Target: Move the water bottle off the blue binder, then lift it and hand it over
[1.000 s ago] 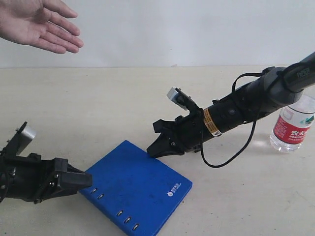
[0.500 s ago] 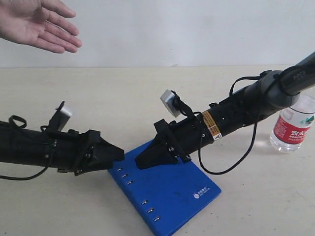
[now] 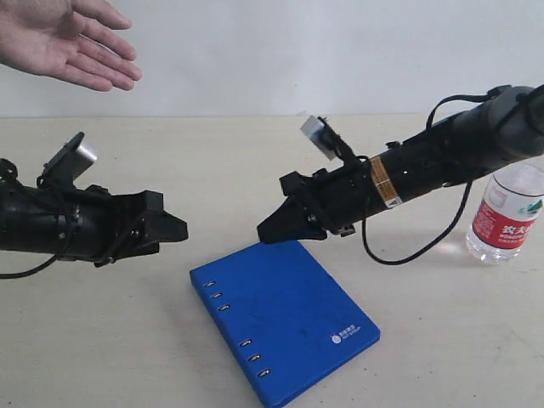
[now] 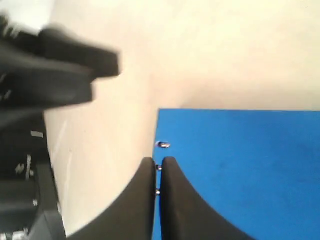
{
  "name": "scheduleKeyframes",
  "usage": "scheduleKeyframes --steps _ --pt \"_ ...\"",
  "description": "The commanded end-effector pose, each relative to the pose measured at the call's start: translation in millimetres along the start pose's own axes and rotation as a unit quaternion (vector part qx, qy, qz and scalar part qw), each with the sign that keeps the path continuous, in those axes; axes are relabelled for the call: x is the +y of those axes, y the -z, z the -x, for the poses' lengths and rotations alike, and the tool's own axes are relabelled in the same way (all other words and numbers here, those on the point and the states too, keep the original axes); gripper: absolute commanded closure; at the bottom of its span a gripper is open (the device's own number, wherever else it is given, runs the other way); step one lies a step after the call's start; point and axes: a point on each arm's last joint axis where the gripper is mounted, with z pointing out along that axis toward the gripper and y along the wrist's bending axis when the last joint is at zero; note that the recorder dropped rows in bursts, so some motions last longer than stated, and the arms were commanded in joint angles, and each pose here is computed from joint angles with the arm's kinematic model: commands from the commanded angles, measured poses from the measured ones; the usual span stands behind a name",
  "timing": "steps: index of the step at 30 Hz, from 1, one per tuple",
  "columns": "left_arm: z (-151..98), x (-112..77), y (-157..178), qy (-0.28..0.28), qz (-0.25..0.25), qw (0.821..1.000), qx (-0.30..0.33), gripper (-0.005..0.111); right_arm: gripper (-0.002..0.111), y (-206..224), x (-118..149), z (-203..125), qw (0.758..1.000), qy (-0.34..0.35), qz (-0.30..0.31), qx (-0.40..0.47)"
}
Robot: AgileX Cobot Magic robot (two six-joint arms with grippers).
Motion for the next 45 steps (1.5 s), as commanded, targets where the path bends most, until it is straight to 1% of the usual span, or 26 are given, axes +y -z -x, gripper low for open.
scheduleKeyframes --steps 1,4,5,6,9,11,12,13,14,17,19,20,21,22,23,24,27,29,30,31,33,35,36,38,42,45 --pt "-29.5 -10.9 15.5 0.015 -0.004 1.0 0.019 0.055 0.108 23.4 -17.7 3.5 0.998 -0.014 -0.038 -0.038" --pt "-50.5 -17.7 17.7 0.015 -0.005 0.999 0.043 0.055 0.108 26.1 -31.3 -9.4 0.996 0.034 -0.071 -0.035" --pt "-56.9 -24.7 15.4 0.004 -0.013 0.998 0.055 0.055 0.108 23.5 -35.3 -23.1 0.993 0.094 -0.074 -0.016" --pt "-58.8 -28.4 13.8 -0.002 -0.017 0.998 0.06 0.055 0.108 21.4 -37.9 -32.4 0.991 0.106 -0.079 -0.005" --pt "-59.5 -37.3 8.1 -0.021 -0.018 0.997 0.066 0.055 0.108 20.3 -52.5 -52.2 0.987 0.08 -0.138 0.009" --pt "-60.5 -39.1 5.7 -0.028 -0.009 0.997 0.067 0.055 0.108 21.0 -60.5 -67.1 0.984 0.055 -0.168 0.019" --pt "-61.1 -39.2 5.2 -0.03 -0.005 0.997 0.067 0.055 0.108 20.7 -62.2 -74.2 0.983 0.046 -0.173 0.026" --pt "-61.9 -38.8 3.6 -0.031 0.001 0.997 0.069 0.055 0.108 20.8 -59.6 -82.6 0.985 0.039 -0.164 0.034" --pt "-62.4 -37.7 2.7 -0.029 0.004 0.997 0.07 0.055 0.108 21.8 -57.7 -83.6 0.985 0.04 -0.164 0.034" --pt "-69.3 -30.2 -7.2 0.002 0.008 0.995 0.096 0.055 0.108 34.9 -48.4 -73.8 0.976 0.058 -0.21 0.007" --pt "-71.8 -28.6 -10.1 0.008 0.005 0.994 0.105 0.055 0.108 45.7 -30.9 -63.3 0.974 0.079 -0.213 -0.018" --pt "-71.7 -28.3 -10.1 0.008 0.007 0.994 0.105 0.055 0.108 52.4 -20.4 -59.4 0.973 0.08 -0.215 -0.035" --pt "-71.0 -28.5 -10.2 0.008 0.007 0.995 0.103 0.055 0.108 57.0 -16.3 -60.1 0.97 0.073 -0.227 -0.044" --pt "-71.0 -28.5 -10.2 0.01 0.007 0.995 0.103 0.055 0.108 63.5 -14.4 -66.0 0.963 0.061 -0.257 -0.054" --pt "-71.0 -28.5 -10.2 0.01 0.007 0.995 0.103 0.055 0.108 65.8 -14.8 -70.5 0.959 0.058 -0.27 -0.055" --pt "-71.0 -28.5 -10.2 0.01 0.007 0.995 0.103 0.055 0.108 66.6 -15.9 -83.8 0.958 0.047 -0.279 -0.045" --pt "-71.0 -28.5 -10.2 0.01 0.007 0.995 0.103 0.055 0.107 61.3 -12.5 -97.3 0.97 0.019 -0.243 -0.028" --pt "-71.0 -28.5 -10.2 0.01 0.007 0.995 0.103 0.055 0.102 58.7 -7.8 -99.0 0.977 0.008 -0.213 -0.023" --pt "-71.1 -28.7 -10.2 0.01 0.006 0.995 0.104 0.055 0.097 58.0 -6.3 -99.4 0.979 0.002 -0.204 -0.022" --pt "-71.1 -29.0 -10.2 0.01 0.004 0.994 0.104 0.055 0.086 57.9 -5.9 -99.5 0.979 -0.005 -0.202 -0.023" --pt "-71.1 -29.0 -10.2 0.01 0.004 0.994 0.104 0.055 0.07 58.1 -7.5 -99.4 0.978 -0.008 -0.209 -0.025" --pt "-71.1 -29.0 -10.2 0.01 0.004 0.994 0.104 0.055 0.059 60.1 -11.4 -98.4 0.972 -0.019 -0.232 -0.033" --pt "-71.1 -29.0 -10.2 0.01 0.004 0.994 0.104 0.055 0.058 61.2 -13.6 -97.9 0.969 -0.023 -0.245 -0.037" --pt "-71.1 -29.0 -10.2 0.01 0.004 0.994 0.104 0.055 0.058 62.8 -17.1 -97.4 0.963 -0.026 -0.263 -0.042" --pt "-71.2 -29.3 -10.2 0.01 0.002 0.994 0.105 0.055 0.058 60.3 -17.8 -99.0 0.966 -0.033 -0.253 -0.037" --pt "-71.2 -29.3 -10.2 0.01 0.002 0.994 0.105 0.055 0.058 55.3 -25.2 -103.4 0.967 -0.046 -0.251 -0.023"
